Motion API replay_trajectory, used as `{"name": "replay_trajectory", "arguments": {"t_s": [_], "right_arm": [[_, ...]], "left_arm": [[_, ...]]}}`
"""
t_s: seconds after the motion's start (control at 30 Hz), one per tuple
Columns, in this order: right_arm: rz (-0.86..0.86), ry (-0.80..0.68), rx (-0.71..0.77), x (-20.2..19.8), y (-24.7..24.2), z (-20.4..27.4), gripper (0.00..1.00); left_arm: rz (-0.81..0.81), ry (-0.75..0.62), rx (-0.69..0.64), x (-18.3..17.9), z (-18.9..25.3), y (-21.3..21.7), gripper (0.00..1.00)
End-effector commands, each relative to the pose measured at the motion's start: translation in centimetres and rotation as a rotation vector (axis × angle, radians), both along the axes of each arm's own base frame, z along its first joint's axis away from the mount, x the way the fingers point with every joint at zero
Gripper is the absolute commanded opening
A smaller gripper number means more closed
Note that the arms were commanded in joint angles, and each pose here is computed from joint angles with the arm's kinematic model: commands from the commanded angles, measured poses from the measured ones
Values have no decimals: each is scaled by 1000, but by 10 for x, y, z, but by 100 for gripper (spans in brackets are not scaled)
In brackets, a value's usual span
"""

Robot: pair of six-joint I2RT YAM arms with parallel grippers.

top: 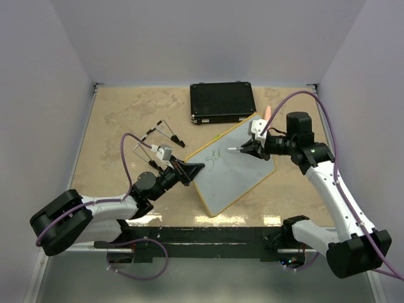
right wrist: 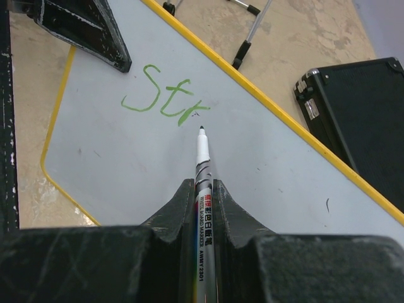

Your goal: Write a sentence on the whiteboard

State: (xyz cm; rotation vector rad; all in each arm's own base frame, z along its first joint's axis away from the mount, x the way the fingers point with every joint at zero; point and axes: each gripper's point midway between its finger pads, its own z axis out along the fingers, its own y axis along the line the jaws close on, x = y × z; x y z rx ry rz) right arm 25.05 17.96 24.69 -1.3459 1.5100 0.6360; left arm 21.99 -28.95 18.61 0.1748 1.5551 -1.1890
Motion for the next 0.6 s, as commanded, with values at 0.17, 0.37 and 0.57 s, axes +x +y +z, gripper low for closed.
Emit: {"name": "replay_trajectory", "arguments": {"t_s": [0.17,0.37,0.57], "right_arm": [[26,-18,25,-5,3,6,0],[23,-17,25,-4,2,5,0],[21,-16,23,-2,2,3,0]], "left_arm": [[-32,-24,110,-7,-24,1,0],[-28,-25,109,-6,-23,2,0],[-30,-25,109,-6,-23,1,0]]}}
